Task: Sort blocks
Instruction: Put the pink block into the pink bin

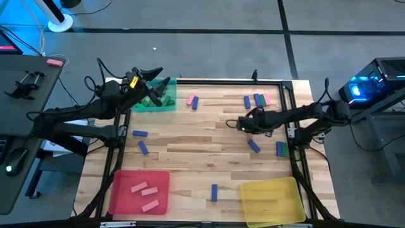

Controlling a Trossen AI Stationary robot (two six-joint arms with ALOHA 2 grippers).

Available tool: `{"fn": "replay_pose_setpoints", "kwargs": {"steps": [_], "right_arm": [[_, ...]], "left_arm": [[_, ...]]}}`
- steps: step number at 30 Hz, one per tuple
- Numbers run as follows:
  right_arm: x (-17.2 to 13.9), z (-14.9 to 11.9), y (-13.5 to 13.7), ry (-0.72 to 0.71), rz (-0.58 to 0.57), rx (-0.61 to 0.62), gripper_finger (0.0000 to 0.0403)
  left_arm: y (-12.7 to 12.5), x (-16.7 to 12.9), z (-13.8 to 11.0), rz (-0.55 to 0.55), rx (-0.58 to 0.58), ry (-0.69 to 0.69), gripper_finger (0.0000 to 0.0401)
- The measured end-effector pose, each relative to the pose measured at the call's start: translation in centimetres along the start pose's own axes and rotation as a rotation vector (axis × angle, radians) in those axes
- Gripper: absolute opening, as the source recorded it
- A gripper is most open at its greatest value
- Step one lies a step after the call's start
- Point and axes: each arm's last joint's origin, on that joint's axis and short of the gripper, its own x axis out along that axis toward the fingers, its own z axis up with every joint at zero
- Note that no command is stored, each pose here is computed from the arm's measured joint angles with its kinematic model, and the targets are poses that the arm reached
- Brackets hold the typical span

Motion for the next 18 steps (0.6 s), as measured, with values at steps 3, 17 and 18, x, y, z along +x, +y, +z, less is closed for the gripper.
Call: {"fn": "replay_pose_setpoints", "kwargs": {"steps": [3, 17, 18], "right_arm": [[0.1, 0.3, 0.8, 0.012, 0.076, -0.017, 0.0], [-7.2, 2.9, 3.5, 0.131, 0.04, -0.534, 0.0006], [-7.1, 3.2, 3.4, 0.171, 0.039, -0.554, 0.0013]], "left_arm": [[0.0, 0.0, 0.0, 0.0, 0.001, 0.003, 0.0266], [0.0, 0.0, 0.0, 0.0, 0.002, 0.0, 0.0266], [0.0, 0.0, 0.0, 0.0, 0.002, 0.002, 0.0266]]}}
